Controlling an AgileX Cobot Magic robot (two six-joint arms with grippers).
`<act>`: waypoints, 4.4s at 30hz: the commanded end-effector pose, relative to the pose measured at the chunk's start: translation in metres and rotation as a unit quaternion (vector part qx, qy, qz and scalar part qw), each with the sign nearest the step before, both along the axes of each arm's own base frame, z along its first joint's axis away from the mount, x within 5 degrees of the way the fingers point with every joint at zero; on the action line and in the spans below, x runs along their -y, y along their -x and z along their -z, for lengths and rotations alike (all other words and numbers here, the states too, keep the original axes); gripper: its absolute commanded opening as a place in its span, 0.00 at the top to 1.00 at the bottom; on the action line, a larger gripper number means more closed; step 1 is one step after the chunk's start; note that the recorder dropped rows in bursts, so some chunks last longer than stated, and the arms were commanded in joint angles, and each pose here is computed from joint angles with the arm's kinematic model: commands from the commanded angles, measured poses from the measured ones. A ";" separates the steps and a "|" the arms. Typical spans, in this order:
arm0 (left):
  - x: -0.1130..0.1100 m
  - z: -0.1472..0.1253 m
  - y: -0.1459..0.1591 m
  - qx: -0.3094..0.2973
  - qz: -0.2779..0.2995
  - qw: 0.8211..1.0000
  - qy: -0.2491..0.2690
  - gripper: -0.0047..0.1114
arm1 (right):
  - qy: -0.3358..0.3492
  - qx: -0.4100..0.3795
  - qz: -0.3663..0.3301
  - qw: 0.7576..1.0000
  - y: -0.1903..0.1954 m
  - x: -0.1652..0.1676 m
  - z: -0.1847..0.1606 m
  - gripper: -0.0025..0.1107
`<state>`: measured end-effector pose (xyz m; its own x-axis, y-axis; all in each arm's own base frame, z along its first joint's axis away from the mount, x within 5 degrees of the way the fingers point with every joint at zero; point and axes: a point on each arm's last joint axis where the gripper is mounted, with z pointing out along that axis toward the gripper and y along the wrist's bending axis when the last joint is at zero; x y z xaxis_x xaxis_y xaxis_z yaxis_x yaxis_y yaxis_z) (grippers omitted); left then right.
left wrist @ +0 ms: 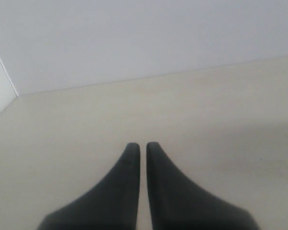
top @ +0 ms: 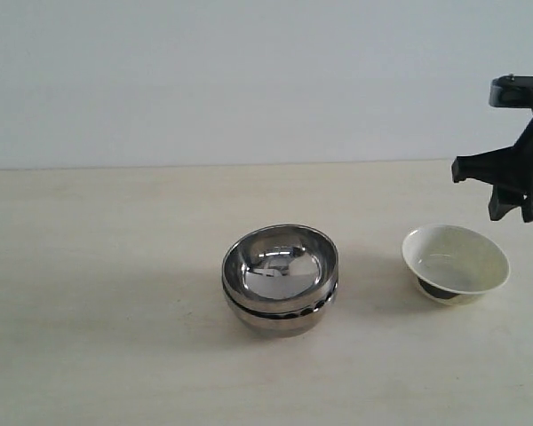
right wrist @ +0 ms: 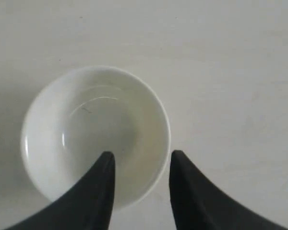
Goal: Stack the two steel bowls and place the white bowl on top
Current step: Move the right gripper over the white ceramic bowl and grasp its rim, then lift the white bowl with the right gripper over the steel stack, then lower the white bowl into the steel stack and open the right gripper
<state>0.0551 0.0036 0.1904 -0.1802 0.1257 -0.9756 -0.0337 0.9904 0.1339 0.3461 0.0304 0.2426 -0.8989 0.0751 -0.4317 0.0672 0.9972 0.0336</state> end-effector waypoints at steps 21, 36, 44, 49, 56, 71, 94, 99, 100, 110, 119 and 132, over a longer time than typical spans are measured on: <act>0.000 0.000 0.000 0.005 -0.002 1.000 0.008 0.93 | -0.001 -0.026 0.015 1.000 -0.021 0.014 0.075 0.69; 0.000 0.000 0.000 0.005 -0.002 1.000 0.008 0.93 | -0.004 -0.050 0.024 0.998 -0.025 0.025 0.100 0.69; 0.000 0.000 0.000 0.005 -0.002 1.000 0.008 0.93 | -0.011 -0.051 0.024 0.998 -0.028 0.023 0.108 0.92; 0.000 0.000 0.000 0.005 -0.002 1.000 0.008 0.93 | -0.027 -0.051 0.028 0.998 -0.028 0.021 0.108 0.98; 0.000 0.000 0.000 0.005 -0.002 1.000 0.008 0.93 | -0.087 -0.037 0.021 0.995 -0.026 0.011 0.091 0.98; 0.000 0.000 0.000 0.005 -0.002 1.000 0.008 0.93 | -0.135 0.046 -0.022 0.990 0.005 -0.004 -0.006 0.98; 0.000 0.000 0.000 0.005 -0.002 1.000 0.008 0.93 | -0.186 0.066 -0.156 0.968 0.032 -0.132 -0.020 0.98; 0.000 0.000 0.000 0.005 -0.002 1.000 0.008 0.93 | -0.183 0.041 -0.143 0.972 0.021 -0.137 0.006 0.98; 0.000 0.000 0.000 0.005 -0.002 1.000 0.008 0.93 | -0.184 0.038 -0.141 0.972 0.020 -0.138 0.010 0.98; 0.000 0.000 0.000 0.005 -0.002 1.000 0.008 0.93 | -0.184 0.025 -0.144 0.972 0.015 -0.145 0.028 0.98; 0.000 0.000 0.000 0.005 -0.002 1.000 0.008 0.93 | -0.182 0.024 -0.157 0.970 0.019 -0.160 0.036 0.98; 0.000 0.000 0.000 0.005 -0.002 1.000 0.008 0.93 | -0.176 0.010 -0.154 0.972 0.017 -0.151 0.038 0.98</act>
